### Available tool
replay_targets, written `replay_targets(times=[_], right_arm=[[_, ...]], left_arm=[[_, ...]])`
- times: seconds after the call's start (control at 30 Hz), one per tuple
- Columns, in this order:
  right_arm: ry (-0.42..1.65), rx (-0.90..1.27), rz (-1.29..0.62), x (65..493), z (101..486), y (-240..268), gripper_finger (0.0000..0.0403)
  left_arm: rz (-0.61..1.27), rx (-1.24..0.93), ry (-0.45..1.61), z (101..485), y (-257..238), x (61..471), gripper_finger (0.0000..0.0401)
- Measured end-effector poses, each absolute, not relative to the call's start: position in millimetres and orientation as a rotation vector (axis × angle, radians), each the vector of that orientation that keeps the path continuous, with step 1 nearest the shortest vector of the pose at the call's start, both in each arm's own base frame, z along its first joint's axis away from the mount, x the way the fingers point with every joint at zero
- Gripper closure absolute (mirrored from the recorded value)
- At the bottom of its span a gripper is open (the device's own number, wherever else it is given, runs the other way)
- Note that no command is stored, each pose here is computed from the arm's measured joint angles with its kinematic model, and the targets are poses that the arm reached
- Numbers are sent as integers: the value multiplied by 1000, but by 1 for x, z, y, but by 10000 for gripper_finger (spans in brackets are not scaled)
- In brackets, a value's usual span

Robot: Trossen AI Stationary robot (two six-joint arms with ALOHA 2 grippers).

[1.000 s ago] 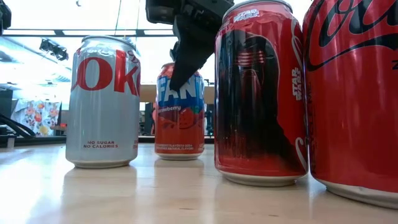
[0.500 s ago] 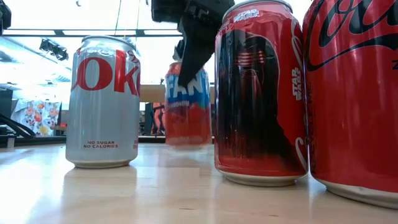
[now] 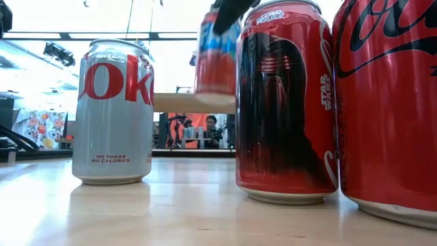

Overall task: Place canned beverage on shelf
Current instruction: Put the top orange soda can on the shelf

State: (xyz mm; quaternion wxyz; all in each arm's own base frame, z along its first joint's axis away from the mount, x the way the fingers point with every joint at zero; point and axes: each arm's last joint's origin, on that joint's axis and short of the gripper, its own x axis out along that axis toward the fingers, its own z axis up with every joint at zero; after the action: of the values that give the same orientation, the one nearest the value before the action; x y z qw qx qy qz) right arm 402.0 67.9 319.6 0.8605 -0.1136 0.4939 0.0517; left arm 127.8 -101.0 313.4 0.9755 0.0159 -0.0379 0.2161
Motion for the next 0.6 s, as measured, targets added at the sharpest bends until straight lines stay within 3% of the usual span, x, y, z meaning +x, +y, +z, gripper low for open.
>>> replay_targets(times=[0.6], right_arm=[[1016,-235,-2,363,369,-3,82]], left_arm=[[436,32,-76,313,-101,128,268]])
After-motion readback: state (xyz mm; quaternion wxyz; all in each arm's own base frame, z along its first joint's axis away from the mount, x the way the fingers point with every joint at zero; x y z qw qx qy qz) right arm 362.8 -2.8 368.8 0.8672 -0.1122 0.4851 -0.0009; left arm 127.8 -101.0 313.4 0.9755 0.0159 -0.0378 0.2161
